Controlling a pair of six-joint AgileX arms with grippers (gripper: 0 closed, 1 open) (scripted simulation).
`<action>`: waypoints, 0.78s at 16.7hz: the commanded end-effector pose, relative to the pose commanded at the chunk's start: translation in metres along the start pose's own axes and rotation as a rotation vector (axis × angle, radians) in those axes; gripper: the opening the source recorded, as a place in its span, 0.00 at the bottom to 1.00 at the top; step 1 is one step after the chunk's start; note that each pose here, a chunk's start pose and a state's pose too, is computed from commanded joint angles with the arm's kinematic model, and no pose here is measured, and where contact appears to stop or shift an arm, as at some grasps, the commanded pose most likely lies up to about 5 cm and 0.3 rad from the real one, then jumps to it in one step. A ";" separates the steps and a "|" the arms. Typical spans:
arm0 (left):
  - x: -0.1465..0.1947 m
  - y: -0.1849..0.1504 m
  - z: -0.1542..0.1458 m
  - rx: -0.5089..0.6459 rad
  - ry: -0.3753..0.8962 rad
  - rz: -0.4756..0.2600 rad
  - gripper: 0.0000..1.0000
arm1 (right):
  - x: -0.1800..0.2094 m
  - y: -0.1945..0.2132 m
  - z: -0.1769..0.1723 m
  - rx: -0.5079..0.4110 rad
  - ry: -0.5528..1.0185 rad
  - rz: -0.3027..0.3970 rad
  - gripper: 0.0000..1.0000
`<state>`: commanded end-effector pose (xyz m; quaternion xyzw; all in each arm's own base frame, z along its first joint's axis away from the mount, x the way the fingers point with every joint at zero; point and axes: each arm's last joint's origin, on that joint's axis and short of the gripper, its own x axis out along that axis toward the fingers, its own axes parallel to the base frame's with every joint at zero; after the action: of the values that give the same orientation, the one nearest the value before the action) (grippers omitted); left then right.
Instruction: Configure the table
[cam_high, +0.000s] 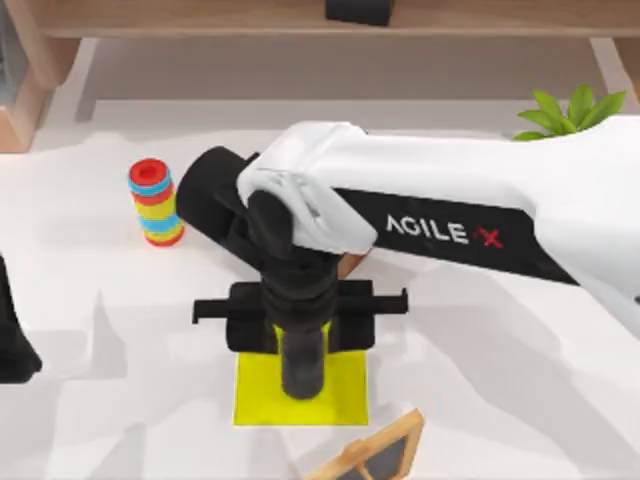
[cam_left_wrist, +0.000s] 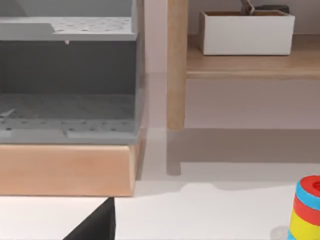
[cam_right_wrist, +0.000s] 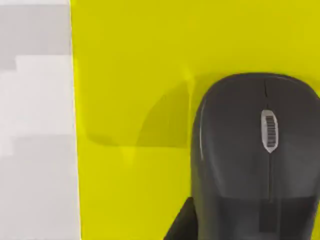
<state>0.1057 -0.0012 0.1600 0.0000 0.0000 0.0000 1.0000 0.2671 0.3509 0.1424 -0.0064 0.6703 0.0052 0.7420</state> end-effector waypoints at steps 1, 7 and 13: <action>0.000 0.000 0.000 0.000 0.000 0.000 1.00 | 0.000 0.000 0.000 0.000 0.000 0.000 0.75; 0.000 0.000 0.000 0.000 0.000 0.000 1.00 | 0.000 0.000 0.000 0.000 0.000 0.000 1.00; 0.000 0.000 0.000 0.000 0.000 0.000 1.00 | 0.000 0.000 0.000 0.001 -0.001 0.001 1.00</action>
<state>0.1057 -0.0012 0.1600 0.0000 0.0000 0.0000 1.0000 0.2675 0.3507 0.1427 -0.0059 0.6701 0.0051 0.7422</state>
